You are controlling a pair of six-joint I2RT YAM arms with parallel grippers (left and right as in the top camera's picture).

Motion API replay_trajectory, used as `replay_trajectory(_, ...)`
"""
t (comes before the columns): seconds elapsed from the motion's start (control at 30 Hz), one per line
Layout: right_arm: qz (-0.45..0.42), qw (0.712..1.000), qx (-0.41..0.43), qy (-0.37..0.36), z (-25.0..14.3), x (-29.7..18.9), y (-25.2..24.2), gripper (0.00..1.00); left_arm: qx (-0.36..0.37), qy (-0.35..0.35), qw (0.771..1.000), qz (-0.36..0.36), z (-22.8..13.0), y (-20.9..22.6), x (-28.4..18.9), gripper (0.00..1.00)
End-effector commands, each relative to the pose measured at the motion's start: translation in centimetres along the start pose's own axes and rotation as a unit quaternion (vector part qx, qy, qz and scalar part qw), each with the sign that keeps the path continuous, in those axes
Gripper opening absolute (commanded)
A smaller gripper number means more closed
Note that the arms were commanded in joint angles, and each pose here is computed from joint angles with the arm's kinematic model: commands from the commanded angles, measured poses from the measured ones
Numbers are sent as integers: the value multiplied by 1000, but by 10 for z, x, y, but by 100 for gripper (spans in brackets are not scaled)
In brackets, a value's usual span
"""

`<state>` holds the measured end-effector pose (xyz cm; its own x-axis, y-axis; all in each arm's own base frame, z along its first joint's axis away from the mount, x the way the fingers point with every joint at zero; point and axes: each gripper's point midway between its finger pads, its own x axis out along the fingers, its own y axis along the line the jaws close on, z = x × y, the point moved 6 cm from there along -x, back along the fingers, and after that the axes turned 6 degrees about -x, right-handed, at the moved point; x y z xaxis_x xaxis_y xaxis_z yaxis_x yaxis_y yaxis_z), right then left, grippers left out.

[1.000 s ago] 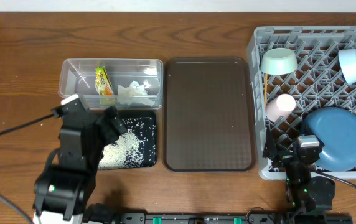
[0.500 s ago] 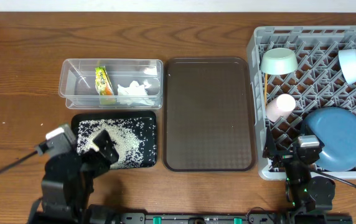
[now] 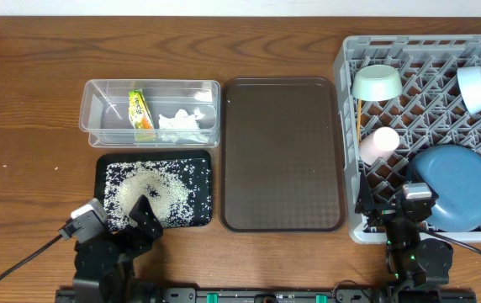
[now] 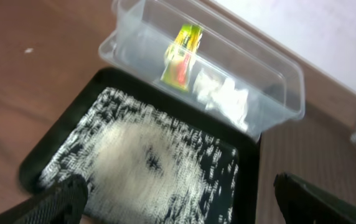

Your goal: Sort waste into correct bins and load items into the dishwasher rack

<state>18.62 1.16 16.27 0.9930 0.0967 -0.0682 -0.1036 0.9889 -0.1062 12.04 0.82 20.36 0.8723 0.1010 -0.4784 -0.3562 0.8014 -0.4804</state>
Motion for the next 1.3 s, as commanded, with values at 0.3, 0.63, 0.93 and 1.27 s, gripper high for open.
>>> replay_trajectory(0.3,1,1000,-4,0,0,0,1,99,-69,-116,988,-81,9,-9,33,98)
replay_trajectory(0.63,1,1000,-4,0,0,0,1,99,-87,-194,964,-162,24,-19,47,98)
replay_trajectory(0.93,1,1000,-4,0,0,0,1,99,-81,-173,971,-142,5,-4,68,98)
replay_trajectory(1.27,1,1000,-4,0,0,0,1,99,-39,-135,984,-105,-18,9,84,98)
